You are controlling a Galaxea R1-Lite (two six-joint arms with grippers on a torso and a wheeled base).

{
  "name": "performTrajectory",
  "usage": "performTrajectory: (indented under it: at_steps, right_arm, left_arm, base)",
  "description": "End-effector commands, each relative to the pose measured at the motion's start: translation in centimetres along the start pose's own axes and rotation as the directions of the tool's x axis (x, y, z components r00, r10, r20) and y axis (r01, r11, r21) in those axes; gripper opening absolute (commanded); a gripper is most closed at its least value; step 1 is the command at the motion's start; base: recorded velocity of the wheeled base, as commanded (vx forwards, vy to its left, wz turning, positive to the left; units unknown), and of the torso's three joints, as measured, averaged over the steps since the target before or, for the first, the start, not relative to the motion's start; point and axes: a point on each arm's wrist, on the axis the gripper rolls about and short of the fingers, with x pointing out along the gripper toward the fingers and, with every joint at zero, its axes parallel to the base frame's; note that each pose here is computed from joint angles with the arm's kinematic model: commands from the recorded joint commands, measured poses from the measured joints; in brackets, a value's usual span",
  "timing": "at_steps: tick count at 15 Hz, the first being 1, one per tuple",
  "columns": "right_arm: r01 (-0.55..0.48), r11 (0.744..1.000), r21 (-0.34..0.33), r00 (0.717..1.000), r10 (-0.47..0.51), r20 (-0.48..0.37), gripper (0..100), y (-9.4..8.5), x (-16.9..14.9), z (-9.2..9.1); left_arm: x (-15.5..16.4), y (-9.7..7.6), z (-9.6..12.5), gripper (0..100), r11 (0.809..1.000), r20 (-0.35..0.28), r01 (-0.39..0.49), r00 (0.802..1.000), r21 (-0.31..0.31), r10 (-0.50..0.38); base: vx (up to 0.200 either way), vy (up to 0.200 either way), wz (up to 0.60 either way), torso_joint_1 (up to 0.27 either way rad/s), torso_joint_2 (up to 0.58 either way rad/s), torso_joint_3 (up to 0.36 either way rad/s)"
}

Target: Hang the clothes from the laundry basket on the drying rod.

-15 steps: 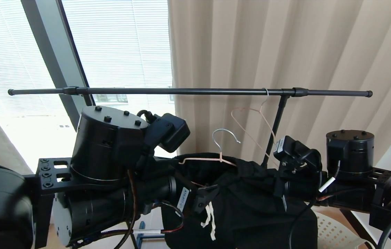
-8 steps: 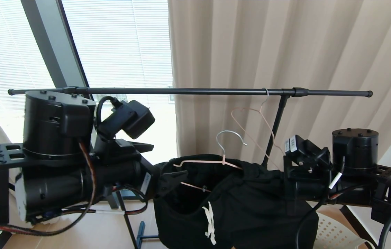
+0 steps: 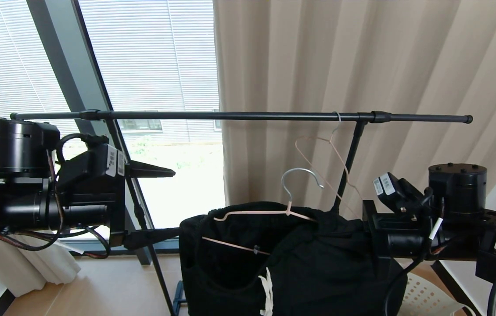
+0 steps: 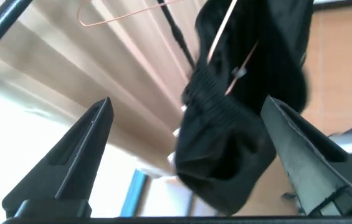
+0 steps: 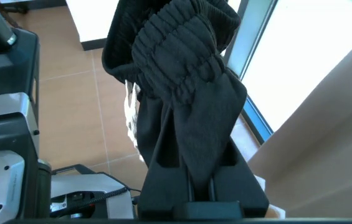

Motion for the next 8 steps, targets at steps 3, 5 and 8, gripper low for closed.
performTrajectory:
  at_steps: [3,5,8]
  right_arm:
    - [0.011,1.0,-0.003,1.0,-0.011,0.006,0,-0.2,-0.3,0.1]
    - [0.011,1.0,-0.003,1.0,-0.011,0.006,0,-0.2,-0.4,0.1]
    - [-0.003,1.0,-0.009,1.0,0.003,0.016,0,0.0,-0.5,0.3]
  left_arm:
    - [2.7,0.1,-3.2,100,0.998,-0.086,0.052,0.995,-0.033,-0.055]
    - [3.9,-0.3,-3.3,100,0.999,-0.152,0.047,0.987,-0.027,-0.05]
    - [5.6,-0.6,-3.0,100,0.999,-0.207,0.044,0.977,-0.03,-0.05]
  base:
    - [0.0,0.0,0.0,0.0,0.0,0.0]
    - [0.0,0.0,0.0,0.0,0.0,0.0]
    - [0.0,0.0,0.0,0.0,0.0,0.0]
